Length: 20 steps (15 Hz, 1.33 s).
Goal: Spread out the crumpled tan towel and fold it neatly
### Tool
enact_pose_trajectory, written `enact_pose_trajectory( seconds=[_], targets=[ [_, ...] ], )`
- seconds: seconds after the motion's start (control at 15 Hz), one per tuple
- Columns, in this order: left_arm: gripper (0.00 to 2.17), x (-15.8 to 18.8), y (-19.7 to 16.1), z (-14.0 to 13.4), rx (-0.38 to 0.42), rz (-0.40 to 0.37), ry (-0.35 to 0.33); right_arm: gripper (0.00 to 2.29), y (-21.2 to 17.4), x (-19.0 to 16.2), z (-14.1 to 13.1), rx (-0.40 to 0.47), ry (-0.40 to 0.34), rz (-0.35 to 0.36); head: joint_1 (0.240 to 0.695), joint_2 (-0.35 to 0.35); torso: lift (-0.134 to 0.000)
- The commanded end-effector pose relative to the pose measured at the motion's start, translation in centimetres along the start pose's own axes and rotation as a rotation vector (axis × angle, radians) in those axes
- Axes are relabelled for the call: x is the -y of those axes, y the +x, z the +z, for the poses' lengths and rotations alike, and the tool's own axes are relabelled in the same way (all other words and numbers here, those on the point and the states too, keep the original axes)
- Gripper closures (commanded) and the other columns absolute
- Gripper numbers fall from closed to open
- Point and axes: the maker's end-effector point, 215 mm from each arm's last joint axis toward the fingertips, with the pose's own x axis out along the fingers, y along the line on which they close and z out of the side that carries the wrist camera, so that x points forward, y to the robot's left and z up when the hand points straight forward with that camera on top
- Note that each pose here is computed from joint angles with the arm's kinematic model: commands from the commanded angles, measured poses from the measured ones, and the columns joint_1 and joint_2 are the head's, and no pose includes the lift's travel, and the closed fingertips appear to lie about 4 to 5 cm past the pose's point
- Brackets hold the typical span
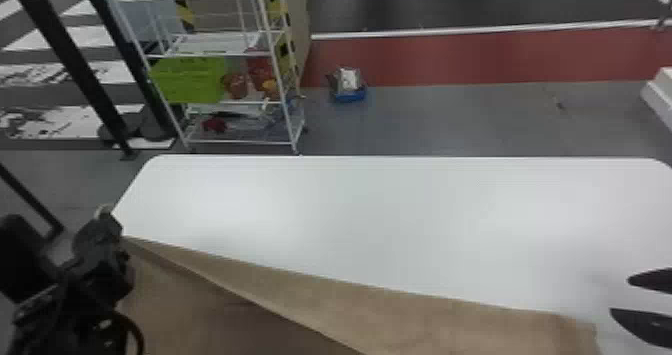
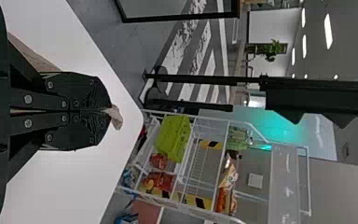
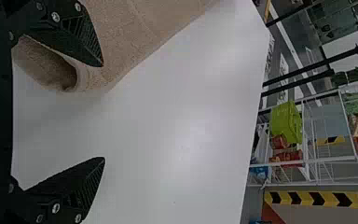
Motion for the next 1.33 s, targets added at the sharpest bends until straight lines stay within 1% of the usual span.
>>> enact_pose_trajectory(
  seconds=[0.0, 0.07, 0.13, 0.27, 0.4, 0.47, 0.53, 0.6, 0.73, 0.8, 0.87, 0.93, 1.0, 1.07, 1.27],
  targets=[
    [1.8, -1.2, -0.9, 0.9, 0.044, 0.016, -0.095, 0.18, 0.0, -0.3, -0.4, -0.008, 0.002, 0.005, 0.695, 0.17, -0.122],
    [1.8, -1.0, -1.0, 0.2, 0.02, 0.005, -0.113, 0.18, -0.1, -0.4, -0.6, -0.012, 0.003, 0.005, 0.695, 0.181, -0.122],
    [1.79, -1.1, -1.0, -0.4, 0.007, 0.007, -0.109, 0.18, 0.0, -0.5, -0.7, -0.013, 0.003, 0.006, 0.695, 0.185, -0.122],
    [1.79, -1.0, -1.1, -2.8, -0.054, -0.007, -0.13, 0.18, 0.1, -0.6, -0.7, -0.015, 0.0, 0.009, 0.695, 0.184, -0.122],
    [1.79, -1.0, -0.9, -5.0, -0.099, -0.017, -0.136, 0.18, 0.1, -0.6, -0.8, -0.018, -0.002, 0.009, 0.695, 0.177, -0.122],
    [1.79, -1.3, -0.8, -5.6, -0.109, -0.01, -0.148, 0.18, 0.2, -0.7, -1.0, -0.023, 0.001, 0.011, 0.695, 0.174, -0.122],
    [1.79, -1.4, -0.8, -5.9, -0.113, -0.011, -0.18, 0.18, 0.2, -0.7, -1.1, -0.023, 0.004, 0.011, 0.695, 0.172, -0.122],
    [1.79, -2.1, -0.8, -6.0, -0.104, 0.001, -0.223, 0.18, 0.2, -0.7, -1.2, -0.026, 0.003, 0.01, 0.695, 0.172, -0.122],
    [1.79, -3.4, -0.8, -6.3, -0.107, 0.034, -0.226, 0.18, 0.1, -0.6, -1.3, -0.029, 0.0, 0.008, 0.695, 0.18, -0.122],
    [1.79, -4.1, -0.9, -6.0, -0.092, 0.055, -0.237, 0.17, 0.1, -0.6, -1.2, -0.029, -0.001, 0.006, 0.695, 0.186, -0.122],
    [1.79, -5.1, -1.0, -5.4, -0.071, 0.092, -0.255, 0.17, 0.3, -0.7, -1.3, -0.031, 0.0, 0.01, 0.695, 0.193, -0.122],
    [1.79, -6.1, -1.1, -5.3, -0.07, 0.121, -0.264, 0.17, 0.4, -0.6, -1.0, -0.029, -0.008, 0.01, 0.695, 0.201, -0.122],
    [1.79, -6.8, -1.2, -5.4, -0.074, 0.147, -0.275, 0.17, 0.6, -0.7, -0.9, -0.033, -0.01, 0.014, 0.695, 0.225, -0.122],
    [1.79, -7.4, -1.3, -5.6, -0.079, 0.178, -0.275, 0.17, 0.9, -0.7, -0.8, -0.037, -0.014, 0.016, 0.695, 0.239, -0.122],
    [1.79, -8.7, -1.6, -6.5, -0.097, 0.24, -0.272, 0.17, 1.6, -0.7, -0.5, -0.054, -0.026, 0.028, 0.695, 0.269, -0.122]
  ],
)
